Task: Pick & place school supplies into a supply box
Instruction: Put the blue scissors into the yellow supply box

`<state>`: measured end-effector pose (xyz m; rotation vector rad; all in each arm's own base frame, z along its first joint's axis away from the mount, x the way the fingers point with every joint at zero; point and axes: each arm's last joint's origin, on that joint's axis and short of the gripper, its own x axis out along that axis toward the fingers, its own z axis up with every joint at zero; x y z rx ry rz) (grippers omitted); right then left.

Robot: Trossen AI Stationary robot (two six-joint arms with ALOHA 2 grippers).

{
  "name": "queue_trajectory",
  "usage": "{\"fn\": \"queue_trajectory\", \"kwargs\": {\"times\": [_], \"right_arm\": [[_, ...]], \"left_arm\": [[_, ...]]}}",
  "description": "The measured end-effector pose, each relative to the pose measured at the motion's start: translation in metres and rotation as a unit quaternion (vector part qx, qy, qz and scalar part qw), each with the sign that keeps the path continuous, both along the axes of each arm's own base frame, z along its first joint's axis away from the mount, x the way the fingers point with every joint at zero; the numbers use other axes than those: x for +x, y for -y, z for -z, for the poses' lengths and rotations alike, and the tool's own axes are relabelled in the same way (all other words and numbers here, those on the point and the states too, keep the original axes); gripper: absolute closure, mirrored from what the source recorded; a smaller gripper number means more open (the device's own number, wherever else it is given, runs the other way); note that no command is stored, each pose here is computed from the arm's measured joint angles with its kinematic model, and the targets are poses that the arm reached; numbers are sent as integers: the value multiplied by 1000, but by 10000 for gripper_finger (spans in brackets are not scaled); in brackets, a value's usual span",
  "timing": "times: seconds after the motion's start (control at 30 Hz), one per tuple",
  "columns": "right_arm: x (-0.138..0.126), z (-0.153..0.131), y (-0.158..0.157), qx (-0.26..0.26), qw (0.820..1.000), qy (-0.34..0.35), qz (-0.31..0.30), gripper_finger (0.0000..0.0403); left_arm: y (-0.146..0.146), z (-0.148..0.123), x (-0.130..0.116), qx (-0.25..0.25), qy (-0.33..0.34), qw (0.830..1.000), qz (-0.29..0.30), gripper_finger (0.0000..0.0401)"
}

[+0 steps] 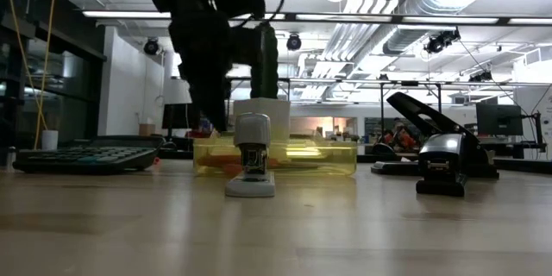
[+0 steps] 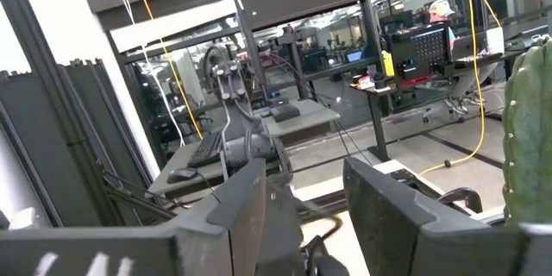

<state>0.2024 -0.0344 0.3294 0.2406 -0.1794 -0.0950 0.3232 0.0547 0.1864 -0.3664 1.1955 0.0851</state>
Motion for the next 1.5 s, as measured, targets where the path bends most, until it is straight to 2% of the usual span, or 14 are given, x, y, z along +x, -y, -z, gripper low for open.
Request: {"fn": "queue_trajectory", "kwargs": {"times": [0.17, 0.27, 0.37, 0.47, 0.53, 0.6, 0.7, 0.83, 1.0, 1.27, 1.5], "right_arm": [[0, 0, 0, 0, 1000, 0, 0, 252], [0, 0, 0, 0, 1000, -2, 0, 252], [0, 1, 0, 0, 1000, -3, 0, 252], [0, 1, 0, 1, 1000, -4, 0, 252], [0, 1, 0, 1, 1000, -4, 0, 252], [0, 1, 0, 1, 1000, -5, 0, 252], [0, 1, 0, 1, 1000, -7, 0, 252], [0, 1, 0, 1, 1000, -8, 0, 252], [0, 1, 0, 1, 1000, -8, 0, 252], [0, 1, 0, 1, 1000, -8, 0, 252], [0, 1, 0, 8, 1000, -7, -1, 252]], "left_arm": [[-9, -34, -16, -3, 42, 998, -42, 249], [-15, -68, -32, 3, 104, 992, -77, 249], [-17, -110, -52, 35, 201, 972, -116, 250], [-13, -154, -75, 86, 316, 933, -146, 251], [-8, -178, -91, 112, 398, 896, -161, 251], [-2, -191, -106, 127, 468, 858, -169, 251], [7, -194, -124, 136, 542, 812, -167, 251], [17, -174, -141, 137, 585, 783, -164, 251], [21, -155, -153, 134, 605, 768, -162, 251], [21, -154, -154, 170, 601, 768, -141, 251], [21, -153, -153, 171, 600, 769, -140, 251]]}}
